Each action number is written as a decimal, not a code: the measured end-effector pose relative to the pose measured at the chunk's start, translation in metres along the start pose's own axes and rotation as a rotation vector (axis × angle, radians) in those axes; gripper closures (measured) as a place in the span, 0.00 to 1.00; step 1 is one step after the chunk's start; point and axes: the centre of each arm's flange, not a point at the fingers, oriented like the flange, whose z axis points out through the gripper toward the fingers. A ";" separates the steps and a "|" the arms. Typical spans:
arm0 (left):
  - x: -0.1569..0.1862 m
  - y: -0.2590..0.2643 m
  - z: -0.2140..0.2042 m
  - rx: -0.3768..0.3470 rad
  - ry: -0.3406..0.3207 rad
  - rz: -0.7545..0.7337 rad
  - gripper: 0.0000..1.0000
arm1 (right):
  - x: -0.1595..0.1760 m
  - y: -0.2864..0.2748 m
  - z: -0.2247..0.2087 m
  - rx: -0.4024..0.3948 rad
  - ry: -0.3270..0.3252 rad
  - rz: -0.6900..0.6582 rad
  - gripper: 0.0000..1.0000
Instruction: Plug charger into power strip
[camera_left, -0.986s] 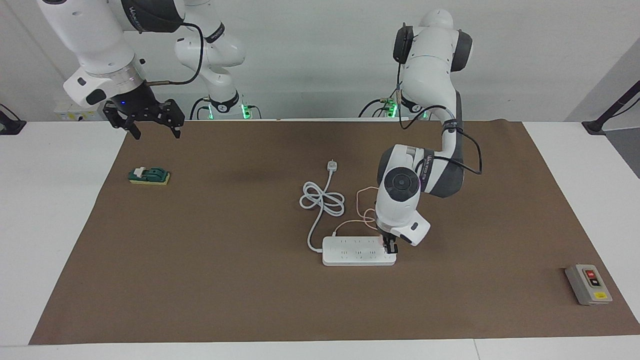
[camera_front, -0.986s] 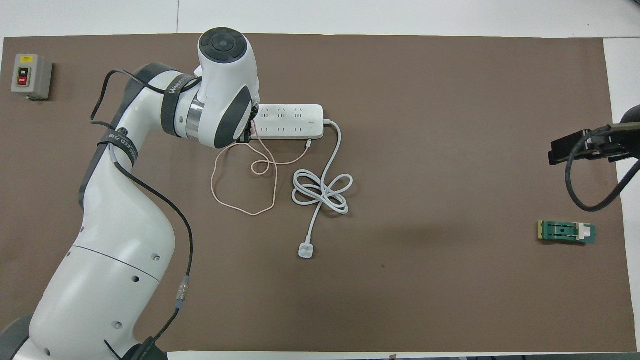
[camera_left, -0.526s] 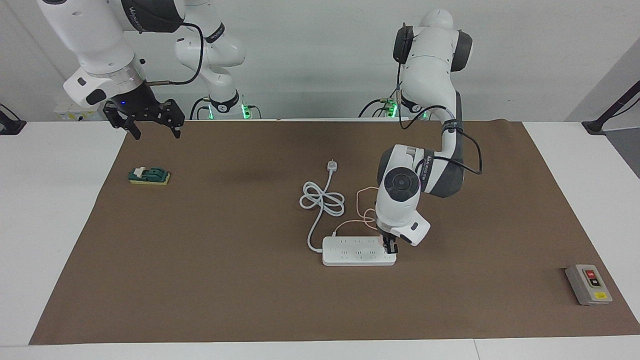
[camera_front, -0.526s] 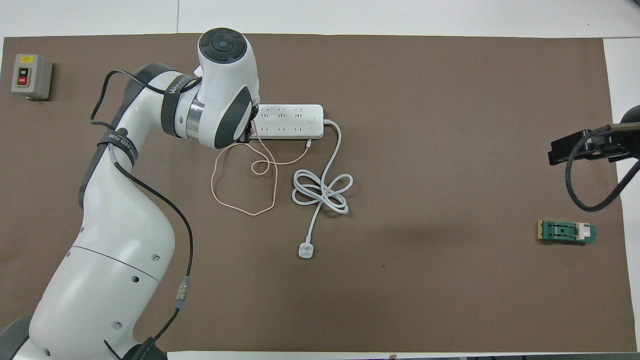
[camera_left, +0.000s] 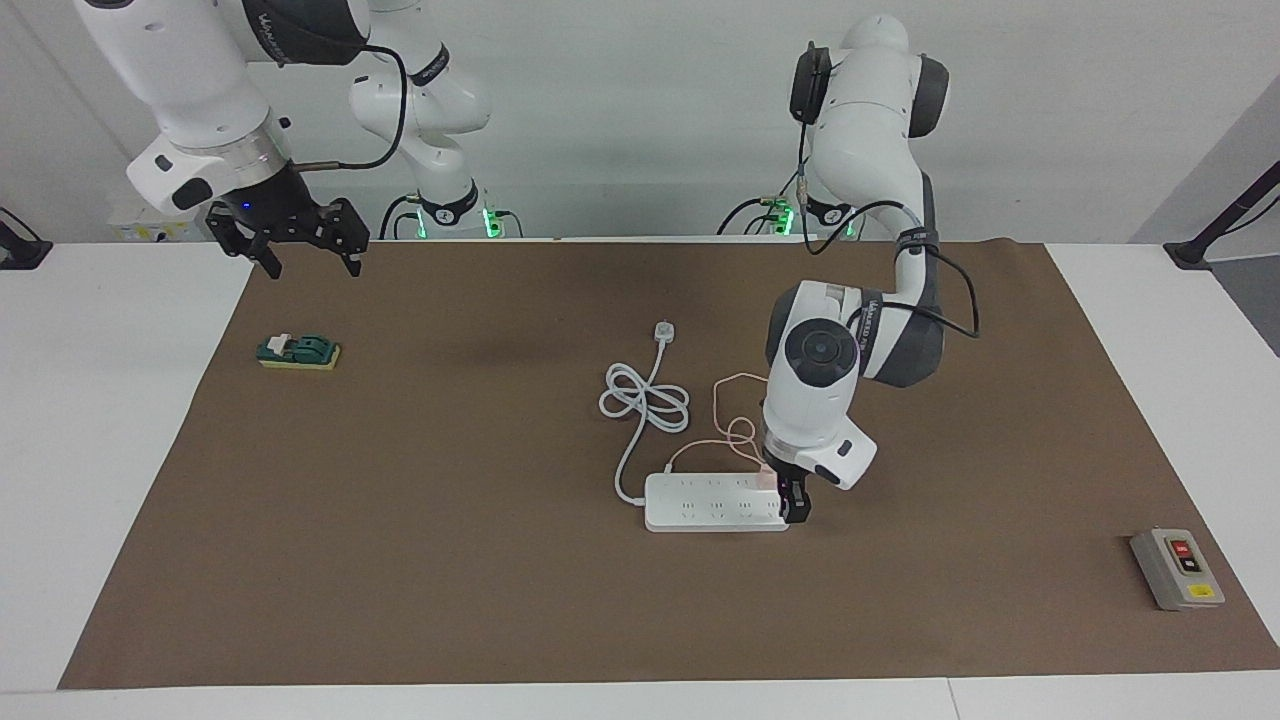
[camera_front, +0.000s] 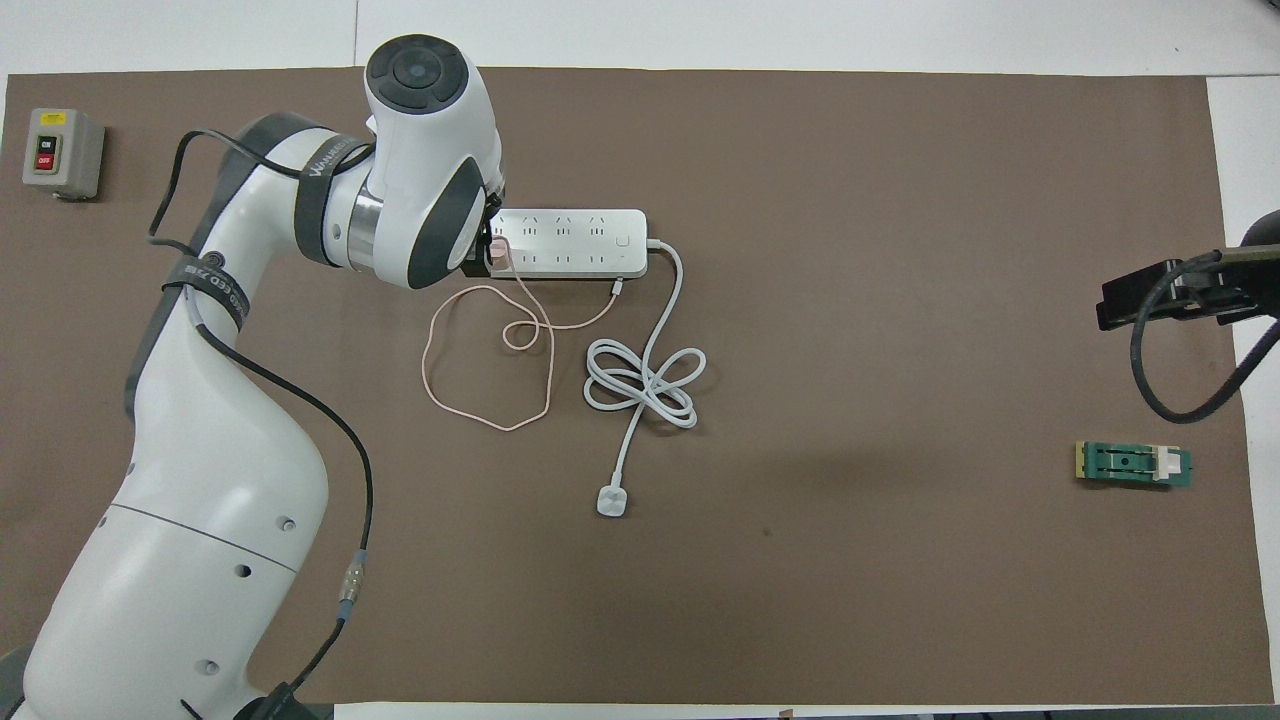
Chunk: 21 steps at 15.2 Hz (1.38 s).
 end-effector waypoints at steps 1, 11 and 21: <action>0.004 -0.001 -0.018 -0.008 -0.004 0.009 0.00 | 0.000 0.000 0.000 0.000 0.000 0.000 0.00; 0.129 -0.018 -0.160 -0.057 -0.014 0.479 0.00 | 0.000 0.000 0.000 0.000 0.000 0.000 0.00; 0.320 -0.057 -0.231 -0.040 -0.004 1.201 0.00 | 0.000 0.000 0.000 0.000 0.000 0.000 0.00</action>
